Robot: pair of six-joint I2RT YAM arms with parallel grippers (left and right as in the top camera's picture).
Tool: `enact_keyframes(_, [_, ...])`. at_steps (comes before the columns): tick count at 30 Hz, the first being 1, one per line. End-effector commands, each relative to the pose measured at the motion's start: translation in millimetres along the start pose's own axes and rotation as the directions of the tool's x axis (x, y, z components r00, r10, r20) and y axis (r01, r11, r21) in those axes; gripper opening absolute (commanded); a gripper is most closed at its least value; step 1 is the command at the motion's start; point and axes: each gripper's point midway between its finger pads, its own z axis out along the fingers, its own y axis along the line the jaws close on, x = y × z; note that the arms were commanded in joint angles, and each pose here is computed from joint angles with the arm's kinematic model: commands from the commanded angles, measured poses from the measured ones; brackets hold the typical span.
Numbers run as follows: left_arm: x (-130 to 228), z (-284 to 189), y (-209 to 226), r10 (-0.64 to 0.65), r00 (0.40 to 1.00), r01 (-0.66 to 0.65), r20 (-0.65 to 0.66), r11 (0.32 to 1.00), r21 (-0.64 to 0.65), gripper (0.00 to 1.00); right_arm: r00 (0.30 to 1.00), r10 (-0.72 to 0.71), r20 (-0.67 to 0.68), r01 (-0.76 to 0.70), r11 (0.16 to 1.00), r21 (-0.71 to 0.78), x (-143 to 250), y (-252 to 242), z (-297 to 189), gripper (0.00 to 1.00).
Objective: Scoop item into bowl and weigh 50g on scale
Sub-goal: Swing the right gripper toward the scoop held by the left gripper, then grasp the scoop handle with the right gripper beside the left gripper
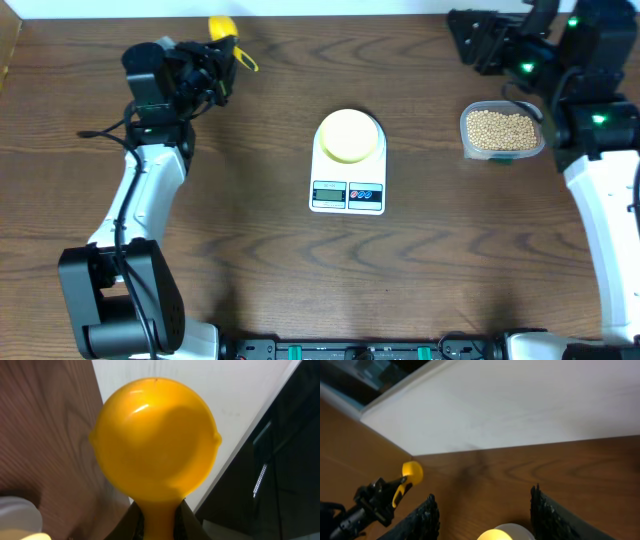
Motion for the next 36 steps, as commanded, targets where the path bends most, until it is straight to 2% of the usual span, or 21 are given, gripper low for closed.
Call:
enact_keyframes(1, [20, 2, -16, -0.028, 0.998, 0.029, -0.049, 0.999, 0.027, 0.07, 0.999, -0.034, -0.041, 0.034, 0.999, 0.008, 18, 9, 26, 0.57])
enact_keyframes(8, [48, 11, -13, -0.015, 0.994, 0.017, -0.108, 1.0, 0.015, 0.08, 0.991, -0.047, -0.128, 0.042, 0.998, -0.036, 60, 20, 77, 0.59])
enact_keyframes(14, [83, 21, -8, 0.0, 0.985, 0.0, -0.173, 1.0, 0.001, 0.07, 0.982, -0.057, -0.182, 0.042, 0.996, -0.083, 89, 29, 104, 0.71])
enact_keyframes(15, [87, 22, -8, 0.002, 0.984, -0.002, -0.177, 1.0, -0.001, 0.07, 0.98, -0.057, -0.192, 0.041, 0.995, -0.085, 93, 30, 106, 0.71])
enact_keyframes(17, [97, 25, -6, 0.007, 0.981, -0.008, -0.195, 1.0, -0.005, 0.07, 0.977, -0.058, -0.206, 0.04, 0.995, -0.092, 99, 34, 109, 0.63])
enact_keyframes(21, [117, 28, -3, 0.014, 0.972, -0.018, -0.234, 1.0, -0.013, 0.08, 0.974, -0.071, -0.213, 0.045, 0.991, -0.126, 108, 50, 114, 0.54])
enact_keyframes(26, [129, 34, 0, 0.023, 0.976, -0.027, -0.217, 1.0, -0.014, 0.08, 0.972, -0.099, -0.212, 0.062, 0.983, -0.175, 119, 80, 118, 0.54])
enact_keyframes(36, [137, 36, 1, 0.027, 0.975, -0.031, -0.22, 0.999, -0.016, 0.08, 0.97, -0.129, -0.204, 0.096, 0.982, -0.165, 134, 102, 122, 0.53])
